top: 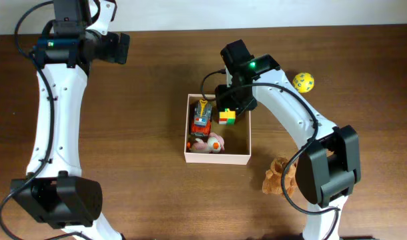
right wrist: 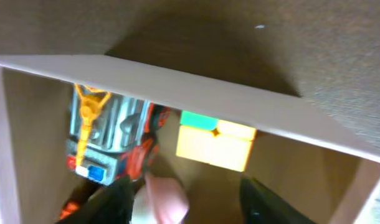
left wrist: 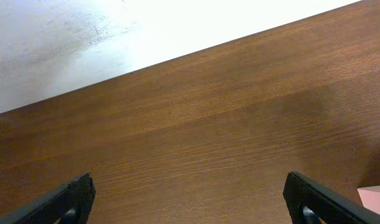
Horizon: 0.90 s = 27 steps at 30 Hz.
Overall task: Pack container
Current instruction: 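Lower the cube into the box beside the truck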
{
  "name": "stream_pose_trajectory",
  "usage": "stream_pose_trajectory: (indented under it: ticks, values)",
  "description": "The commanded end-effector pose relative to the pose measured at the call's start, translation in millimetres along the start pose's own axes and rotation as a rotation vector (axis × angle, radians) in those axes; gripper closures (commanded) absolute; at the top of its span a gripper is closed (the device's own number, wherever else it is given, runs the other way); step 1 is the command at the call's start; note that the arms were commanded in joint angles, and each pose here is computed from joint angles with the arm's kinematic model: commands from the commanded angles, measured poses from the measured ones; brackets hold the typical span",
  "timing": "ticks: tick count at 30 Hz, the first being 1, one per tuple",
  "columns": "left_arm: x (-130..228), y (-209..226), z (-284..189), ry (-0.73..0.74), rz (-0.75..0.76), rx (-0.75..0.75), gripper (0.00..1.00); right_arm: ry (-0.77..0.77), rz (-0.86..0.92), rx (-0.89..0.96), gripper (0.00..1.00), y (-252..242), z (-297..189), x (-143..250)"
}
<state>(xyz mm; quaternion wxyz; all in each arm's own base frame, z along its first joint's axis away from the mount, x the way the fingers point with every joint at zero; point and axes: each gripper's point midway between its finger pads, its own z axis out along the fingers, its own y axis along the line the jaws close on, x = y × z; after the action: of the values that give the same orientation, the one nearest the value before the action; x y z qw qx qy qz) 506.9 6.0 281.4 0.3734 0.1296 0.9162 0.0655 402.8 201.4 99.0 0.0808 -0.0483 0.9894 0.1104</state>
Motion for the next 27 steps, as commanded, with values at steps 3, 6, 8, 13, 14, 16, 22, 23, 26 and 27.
stream_pose_trajectory:
  ticks: [3, 6, 8, 13, 14, 16, 22, 23, 26, 27]
  values:
    - [-7.7, 1.8, -6.9, -0.024, -0.009, -0.009, 0.01, -0.009, -0.051, -0.062, 0.54, 21.6, -3.2, -1.9]
    - [-7.7, 1.9, -6.9, -0.024, -0.009, -0.009, 0.01, -0.028, -0.08, -0.073, 0.54, 31.9, -0.6, -3.7]
    - [-7.7, 1.8, -6.9, -0.024, -0.009, -0.009, 0.01, -0.043, -0.105, -0.083, 0.54, 40.7, 1.2, -5.4]
    - [-7.7, 1.8, -6.9, -0.024, -0.009, -0.009, 0.01, -0.065, -0.152, -0.069, 0.54, 54.4, 10.8, -6.3]
    - [-7.7, 1.8, -6.9, -0.024, -0.009, -0.009, 0.01, -0.063, -0.159, -0.046, 0.55, 54.0, 15.8, -5.5]
    - [-7.7, 1.9, -6.9, -0.024, -0.009, -0.009, 0.01, -0.053, -0.17, -0.04, 0.58, 53.0, 21.9, -4.6]
    - [-7.7, 1.8, -6.9, -0.024, -0.009, -0.009, 0.01, -0.044, -0.168, -0.034, 0.7, 48.5, 27.8, -5.2]
    - [-7.7, 1.8, -6.9, -0.024, -0.009, -0.009, 0.01, -0.045, -0.168, -0.034, 0.71, 48.3, 27.8, -5.7]
    - [-7.7, 1.8, -6.9, -0.024, -0.009, -0.009, 0.01, -0.05, -0.163, -0.034, 0.74, 46.2, 27.4, -7.7]
    - [-7.7, 1.8, -6.9, -0.024, -0.009, -0.009, 0.01, -0.049, -0.163, -0.034, 0.75, 46.4, 27.4, -7.6]
